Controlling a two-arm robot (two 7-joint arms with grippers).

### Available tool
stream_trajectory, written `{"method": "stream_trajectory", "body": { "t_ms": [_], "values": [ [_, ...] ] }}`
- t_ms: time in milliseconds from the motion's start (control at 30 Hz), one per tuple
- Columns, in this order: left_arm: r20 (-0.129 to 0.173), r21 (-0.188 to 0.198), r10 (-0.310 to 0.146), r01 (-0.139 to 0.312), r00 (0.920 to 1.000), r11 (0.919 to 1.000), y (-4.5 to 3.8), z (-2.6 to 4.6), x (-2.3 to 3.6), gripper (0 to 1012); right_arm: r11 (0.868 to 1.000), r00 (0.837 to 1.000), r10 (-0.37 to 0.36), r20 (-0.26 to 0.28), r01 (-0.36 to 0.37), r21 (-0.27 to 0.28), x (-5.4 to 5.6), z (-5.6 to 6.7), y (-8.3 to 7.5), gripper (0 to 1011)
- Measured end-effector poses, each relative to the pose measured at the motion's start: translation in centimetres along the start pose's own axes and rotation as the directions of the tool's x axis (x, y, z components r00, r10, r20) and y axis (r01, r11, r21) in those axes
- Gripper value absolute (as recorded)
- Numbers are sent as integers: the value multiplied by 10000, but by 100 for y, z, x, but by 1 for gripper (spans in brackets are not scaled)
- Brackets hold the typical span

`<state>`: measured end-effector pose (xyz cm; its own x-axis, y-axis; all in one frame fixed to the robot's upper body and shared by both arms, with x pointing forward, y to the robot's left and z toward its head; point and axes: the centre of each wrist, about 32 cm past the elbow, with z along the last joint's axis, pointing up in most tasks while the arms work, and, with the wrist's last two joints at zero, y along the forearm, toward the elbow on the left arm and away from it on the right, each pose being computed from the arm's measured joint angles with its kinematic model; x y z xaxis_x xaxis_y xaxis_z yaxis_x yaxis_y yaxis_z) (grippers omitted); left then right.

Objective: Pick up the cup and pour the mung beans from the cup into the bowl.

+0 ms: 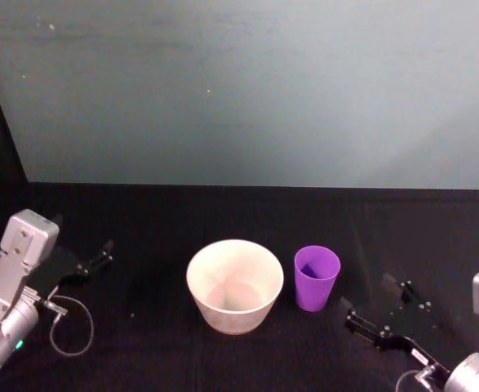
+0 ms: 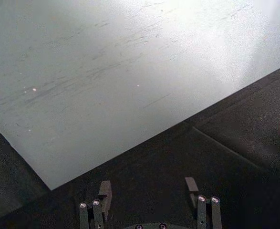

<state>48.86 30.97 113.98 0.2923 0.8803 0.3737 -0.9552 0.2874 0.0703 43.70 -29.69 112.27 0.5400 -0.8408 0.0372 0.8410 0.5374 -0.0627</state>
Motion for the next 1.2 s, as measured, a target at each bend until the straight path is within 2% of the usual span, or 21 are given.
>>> {"method": "stream_trajectory", "body": {
  "t_ms": [400, 567, 1200],
  "values": [
    [0, -1, 1, -1, 10000, 10000, 0, 0, 0, 1000, 9987, 9989, 447, -136, -450, -221, -61, -77, 122, 1003],
    [0, 0, 0, 0, 10000, 10000, 0, 0, 0, 1000, 9977, 9975, 657, -275, -661, -170, -64, -124, 220, 1003],
    [1, 0, 0, 0, 10000, 10000, 0, 0, 0, 1000, 9994, 9994, 345, 4, -345, 24, -85, -233, 511, 1003]
  ]
}}
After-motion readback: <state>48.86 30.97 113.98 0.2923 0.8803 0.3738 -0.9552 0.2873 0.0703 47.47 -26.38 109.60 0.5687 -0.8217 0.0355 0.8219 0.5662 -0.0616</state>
